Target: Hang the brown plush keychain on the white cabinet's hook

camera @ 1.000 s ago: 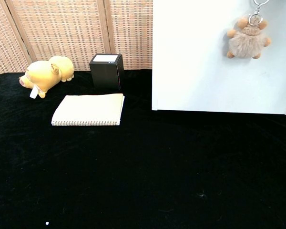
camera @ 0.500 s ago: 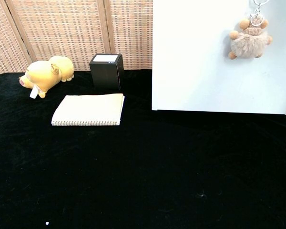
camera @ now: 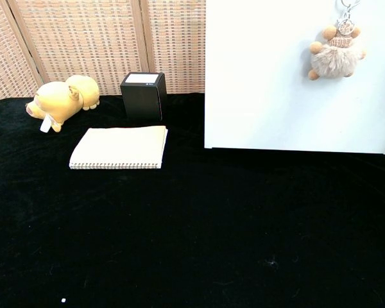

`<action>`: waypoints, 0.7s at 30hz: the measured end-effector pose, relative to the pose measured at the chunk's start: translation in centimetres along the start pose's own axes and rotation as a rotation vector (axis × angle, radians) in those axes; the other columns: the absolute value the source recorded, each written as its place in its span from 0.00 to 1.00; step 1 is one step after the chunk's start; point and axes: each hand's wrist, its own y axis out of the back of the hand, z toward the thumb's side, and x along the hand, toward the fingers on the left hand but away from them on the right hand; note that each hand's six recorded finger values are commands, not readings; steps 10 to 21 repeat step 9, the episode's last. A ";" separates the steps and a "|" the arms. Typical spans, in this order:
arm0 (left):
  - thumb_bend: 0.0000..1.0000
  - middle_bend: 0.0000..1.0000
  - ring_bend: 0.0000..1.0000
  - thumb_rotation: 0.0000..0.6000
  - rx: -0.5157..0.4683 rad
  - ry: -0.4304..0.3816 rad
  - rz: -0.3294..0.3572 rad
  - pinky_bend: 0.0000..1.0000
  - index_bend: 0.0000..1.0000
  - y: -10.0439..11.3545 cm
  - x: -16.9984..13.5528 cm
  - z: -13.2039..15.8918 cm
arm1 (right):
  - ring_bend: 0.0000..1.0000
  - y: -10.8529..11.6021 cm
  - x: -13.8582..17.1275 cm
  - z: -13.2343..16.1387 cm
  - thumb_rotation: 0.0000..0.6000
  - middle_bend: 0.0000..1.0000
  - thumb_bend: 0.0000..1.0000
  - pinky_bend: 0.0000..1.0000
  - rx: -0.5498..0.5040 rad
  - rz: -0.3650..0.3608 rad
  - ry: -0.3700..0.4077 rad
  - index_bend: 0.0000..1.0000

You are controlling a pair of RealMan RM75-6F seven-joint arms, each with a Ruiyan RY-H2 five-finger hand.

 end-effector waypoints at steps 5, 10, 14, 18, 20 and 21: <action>0.00 0.00 0.00 1.00 0.003 -0.010 0.022 0.00 0.00 0.0 -0.2 0.1 | 0.00 -0.7 3.8 -1.7 1.00 0.00 0.00 0.02 -0.074 0.106 -0.109 0.00; 0.00 0.00 0.00 1.00 0.002 -0.017 0.029 0.00 0.00 0.1 -0.5 0.2 | 0.00 -1.1 5.2 -2.4 1.00 0.00 0.00 0.00 -0.083 0.127 -0.140 0.00; 0.00 0.00 0.00 1.00 0.002 -0.017 0.029 0.00 0.00 0.1 -0.5 0.2 | 0.00 -1.1 5.2 -2.4 1.00 0.00 0.00 0.00 -0.083 0.127 -0.140 0.00; 0.00 0.00 0.00 1.00 0.002 -0.017 0.029 0.00 0.00 0.1 -0.5 0.2 | 0.00 -1.1 5.2 -2.4 1.00 0.00 0.00 0.00 -0.083 0.127 -0.140 0.00; 0.00 0.00 0.00 1.00 0.002 -0.017 0.029 0.00 0.00 0.1 -0.5 0.2 | 0.00 -1.1 5.2 -2.4 1.00 0.00 0.00 0.00 -0.083 0.127 -0.140 0.00; 0.00 0.00 0.00 1.00 0.002 -0.017 0.029 0.00 0.00 0.1 -0.5 0.2 | 0.00 -1.1 5.2 -2.4 1.00 0.00 0.00 0.00 -0.083 0.127 -0.140 0.00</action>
